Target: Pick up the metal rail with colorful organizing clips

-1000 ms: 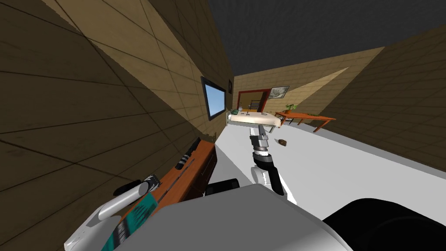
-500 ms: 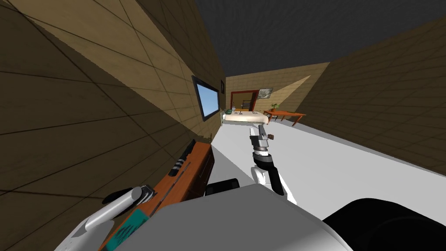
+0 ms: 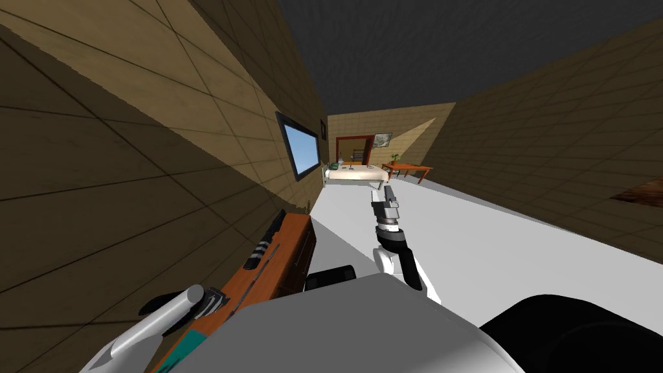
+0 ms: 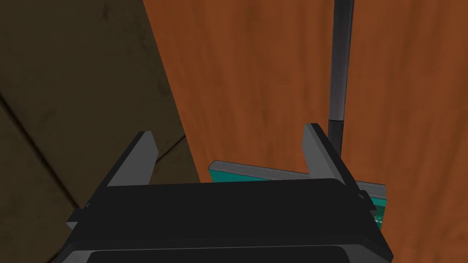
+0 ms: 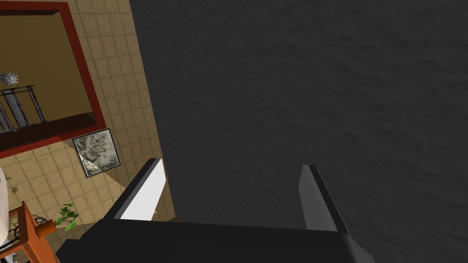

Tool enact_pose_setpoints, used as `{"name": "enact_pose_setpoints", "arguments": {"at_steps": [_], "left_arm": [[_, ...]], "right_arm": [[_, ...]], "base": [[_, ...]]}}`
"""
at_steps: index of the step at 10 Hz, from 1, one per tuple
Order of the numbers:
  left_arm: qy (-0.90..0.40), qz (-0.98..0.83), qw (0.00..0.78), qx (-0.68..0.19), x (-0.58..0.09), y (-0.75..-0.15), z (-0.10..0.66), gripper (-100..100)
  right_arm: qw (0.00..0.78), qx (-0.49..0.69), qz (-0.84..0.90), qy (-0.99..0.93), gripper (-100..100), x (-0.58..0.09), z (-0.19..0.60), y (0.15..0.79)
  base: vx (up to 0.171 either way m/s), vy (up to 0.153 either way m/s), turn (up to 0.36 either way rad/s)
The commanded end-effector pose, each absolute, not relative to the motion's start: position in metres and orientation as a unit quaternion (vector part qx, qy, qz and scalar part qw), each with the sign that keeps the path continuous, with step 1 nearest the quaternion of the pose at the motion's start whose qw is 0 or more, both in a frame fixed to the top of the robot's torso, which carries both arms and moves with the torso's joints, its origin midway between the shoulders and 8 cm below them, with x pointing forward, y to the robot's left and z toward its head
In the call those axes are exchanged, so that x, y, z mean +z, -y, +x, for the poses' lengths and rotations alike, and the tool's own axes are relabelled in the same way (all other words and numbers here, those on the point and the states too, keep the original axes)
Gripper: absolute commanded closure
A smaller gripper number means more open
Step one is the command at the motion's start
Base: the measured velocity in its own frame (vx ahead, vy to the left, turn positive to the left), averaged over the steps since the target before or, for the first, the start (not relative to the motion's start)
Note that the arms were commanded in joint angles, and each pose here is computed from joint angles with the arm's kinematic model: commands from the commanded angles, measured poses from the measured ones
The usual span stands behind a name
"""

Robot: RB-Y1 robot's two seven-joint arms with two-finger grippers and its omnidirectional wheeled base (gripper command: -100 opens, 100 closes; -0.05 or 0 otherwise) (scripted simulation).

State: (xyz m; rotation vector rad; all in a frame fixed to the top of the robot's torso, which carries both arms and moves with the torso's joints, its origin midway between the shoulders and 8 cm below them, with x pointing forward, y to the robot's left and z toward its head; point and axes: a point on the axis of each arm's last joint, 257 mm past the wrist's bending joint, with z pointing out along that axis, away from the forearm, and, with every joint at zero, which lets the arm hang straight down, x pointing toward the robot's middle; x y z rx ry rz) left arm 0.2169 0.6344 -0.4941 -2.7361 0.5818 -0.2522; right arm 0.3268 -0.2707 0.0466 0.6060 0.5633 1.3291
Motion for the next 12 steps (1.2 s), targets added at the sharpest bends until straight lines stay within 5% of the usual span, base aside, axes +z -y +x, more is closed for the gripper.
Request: {"name": "enact_pose_setpoints", "arguments": {"at_steps": [1, 12], "left_arm": [[-0.197, -0.964, 0.157, -0.081, -0.501, -0.633, 0.207, -100], [-0.079, -0.996, 0.032, -0.031, -0.546, -0.589, 0.13, -100]], "right_arm": [[0.709, 0.599, 0.273, -0.254, 0, 0.047, 0.327, 0.271], [0.709, 0.599, 0.273, -0.254, 0, 0.047, 0.327, 0.271]], "base": [[-0.011, 0.02, 0.025], [-0.027, 0.034, -0.151]]}}
